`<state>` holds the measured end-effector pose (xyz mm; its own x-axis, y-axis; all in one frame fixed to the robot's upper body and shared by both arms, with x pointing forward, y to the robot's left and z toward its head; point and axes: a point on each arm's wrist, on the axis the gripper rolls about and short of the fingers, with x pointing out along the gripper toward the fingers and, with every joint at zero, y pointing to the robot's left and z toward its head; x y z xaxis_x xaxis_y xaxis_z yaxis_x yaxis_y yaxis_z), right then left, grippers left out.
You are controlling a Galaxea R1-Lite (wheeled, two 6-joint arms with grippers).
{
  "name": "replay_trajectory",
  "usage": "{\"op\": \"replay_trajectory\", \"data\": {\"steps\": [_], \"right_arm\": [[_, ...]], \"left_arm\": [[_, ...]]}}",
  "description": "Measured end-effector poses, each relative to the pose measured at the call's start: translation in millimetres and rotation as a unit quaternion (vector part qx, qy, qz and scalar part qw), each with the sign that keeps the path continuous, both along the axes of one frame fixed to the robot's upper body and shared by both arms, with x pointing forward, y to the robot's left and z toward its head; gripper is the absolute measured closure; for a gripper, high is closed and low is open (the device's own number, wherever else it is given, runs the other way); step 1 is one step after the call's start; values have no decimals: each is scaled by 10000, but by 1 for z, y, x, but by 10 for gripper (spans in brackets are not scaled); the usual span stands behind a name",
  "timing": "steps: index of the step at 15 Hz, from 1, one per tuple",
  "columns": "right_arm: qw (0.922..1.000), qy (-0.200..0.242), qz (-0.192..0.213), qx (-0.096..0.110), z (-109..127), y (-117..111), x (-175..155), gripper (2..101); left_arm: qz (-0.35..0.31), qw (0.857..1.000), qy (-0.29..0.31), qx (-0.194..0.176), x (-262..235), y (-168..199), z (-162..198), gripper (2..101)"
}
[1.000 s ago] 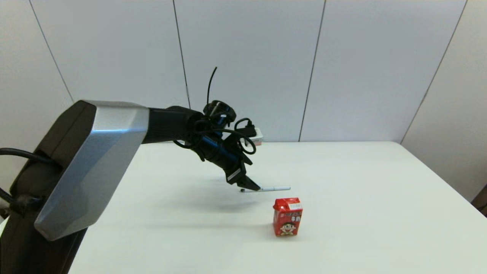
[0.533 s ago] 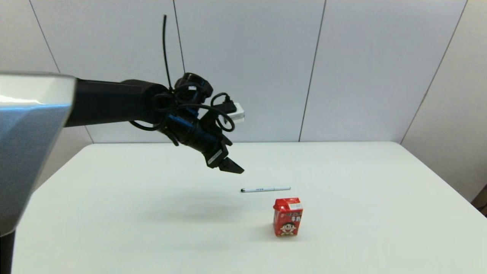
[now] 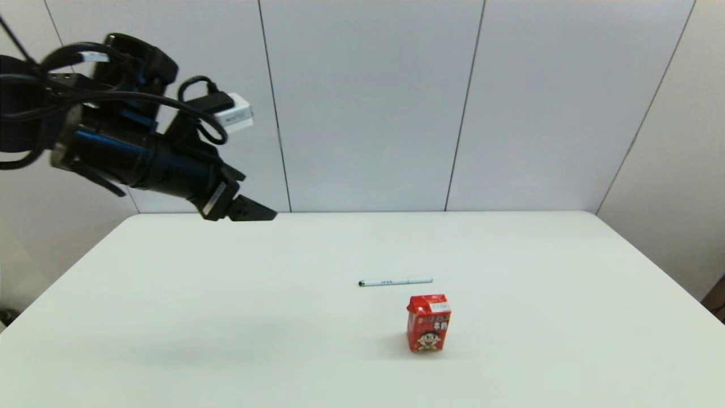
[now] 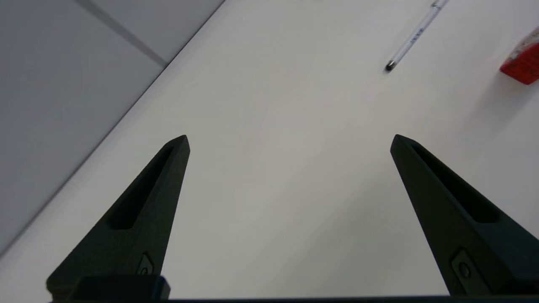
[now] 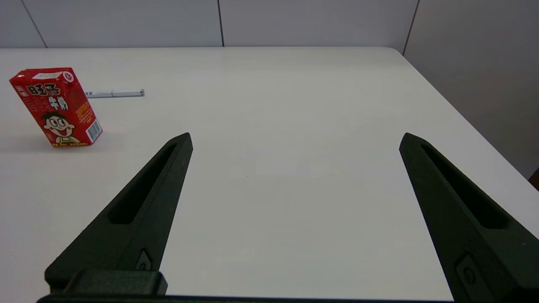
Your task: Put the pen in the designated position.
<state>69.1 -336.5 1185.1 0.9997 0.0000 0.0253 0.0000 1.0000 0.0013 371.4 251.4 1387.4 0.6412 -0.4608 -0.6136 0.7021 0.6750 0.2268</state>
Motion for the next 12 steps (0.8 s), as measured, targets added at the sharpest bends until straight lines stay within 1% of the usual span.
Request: {"op": "replay_trajectory", "data": {"steps": [2, 4, 6, 9, 12], "right_arm": [[10000, 0, 0, 0, 0, 0, 0, 46], [10000, 2, 0, 2, 0, 0, 0, 46], [10000, 0, 0, 0, 0, 0, 0, 46], [10000, 0, -2, 2, 0, 0, 0, 46], [10000, 2, 0, 2, 0, 0, 0, 44]], "left_arm": [[601, 9979, -113, -214, -23, 28, 11, 63], [1124, 9920, -381, -426, -44, 51, 20, 62], [1565, 9836, -486, -757, -65, 60, 23, 61], [2354, 9619, -824, -1124, -96, 68, 22, 61], [2801, 9419, -1048, -1528, -131, 71, 5, 60]]}}
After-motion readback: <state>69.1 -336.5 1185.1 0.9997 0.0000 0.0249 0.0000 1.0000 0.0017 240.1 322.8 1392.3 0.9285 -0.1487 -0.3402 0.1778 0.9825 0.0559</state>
